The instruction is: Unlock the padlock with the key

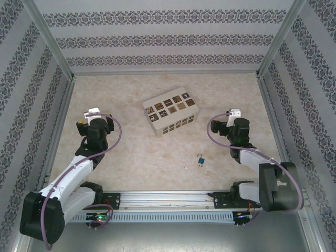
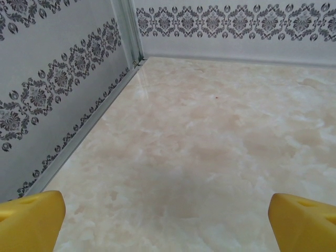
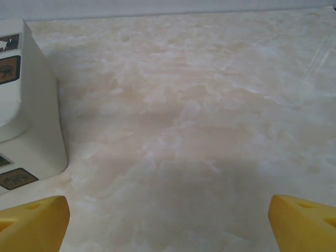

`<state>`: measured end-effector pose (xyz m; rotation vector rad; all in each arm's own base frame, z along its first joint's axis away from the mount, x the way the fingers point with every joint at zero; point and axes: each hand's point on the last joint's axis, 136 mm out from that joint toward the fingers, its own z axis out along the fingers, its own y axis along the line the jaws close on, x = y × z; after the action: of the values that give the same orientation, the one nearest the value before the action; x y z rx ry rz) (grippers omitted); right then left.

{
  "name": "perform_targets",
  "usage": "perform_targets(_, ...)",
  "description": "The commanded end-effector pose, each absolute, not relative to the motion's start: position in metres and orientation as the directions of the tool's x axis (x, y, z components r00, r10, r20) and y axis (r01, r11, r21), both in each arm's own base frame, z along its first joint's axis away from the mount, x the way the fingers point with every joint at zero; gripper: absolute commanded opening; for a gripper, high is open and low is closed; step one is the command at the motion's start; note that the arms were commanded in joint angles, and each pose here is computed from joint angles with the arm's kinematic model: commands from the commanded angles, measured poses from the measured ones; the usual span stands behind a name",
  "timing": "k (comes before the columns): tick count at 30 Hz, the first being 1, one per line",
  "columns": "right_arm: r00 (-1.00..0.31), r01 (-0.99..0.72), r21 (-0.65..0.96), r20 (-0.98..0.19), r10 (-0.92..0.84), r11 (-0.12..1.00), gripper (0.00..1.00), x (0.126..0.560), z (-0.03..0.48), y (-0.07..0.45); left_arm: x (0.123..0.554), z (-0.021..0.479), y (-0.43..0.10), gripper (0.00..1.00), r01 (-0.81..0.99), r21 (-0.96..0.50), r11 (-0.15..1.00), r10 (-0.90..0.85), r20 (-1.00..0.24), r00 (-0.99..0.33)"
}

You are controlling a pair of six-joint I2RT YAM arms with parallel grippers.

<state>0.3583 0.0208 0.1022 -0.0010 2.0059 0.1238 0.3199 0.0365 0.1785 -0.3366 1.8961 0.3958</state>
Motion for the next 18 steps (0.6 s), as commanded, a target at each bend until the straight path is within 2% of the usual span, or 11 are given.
perform_targets(1,-0.281,-0.106,0.053,-0.959,0.021,0.993,0.97,0.373,0.129,0.023,0.311,0.166,0.047,1.00,-0.452,0.141,0.881,-0.048,-0.923,-0.381)
perform_targets(6,-0.253,-0.159,0.009,-0.967,-0.032,0.987,0.98,0.378,0.125,0.030,0.310,0.157,0.048,0.99,-0.452,0.151,0.879,-0.050,-0.914,-0.403)
perform_targets(13,-0.260,-0.217,0.030,-0.965,-0.028,0.976,0.98,0.383,0.107,0.036,0.309,0.146,0.049,1.00,-0.441,0.176,0.880,-0.035,-0.902,-0.430)
perform_targets(18,-0.283,-0.151,0.089,-0.958,0.043,0.985,0.99,0.395,0.108,0.018,0.308,0.141,0.052,0.99,-0.444,0.178,0.878,-0.032,-0.904,-0.427)
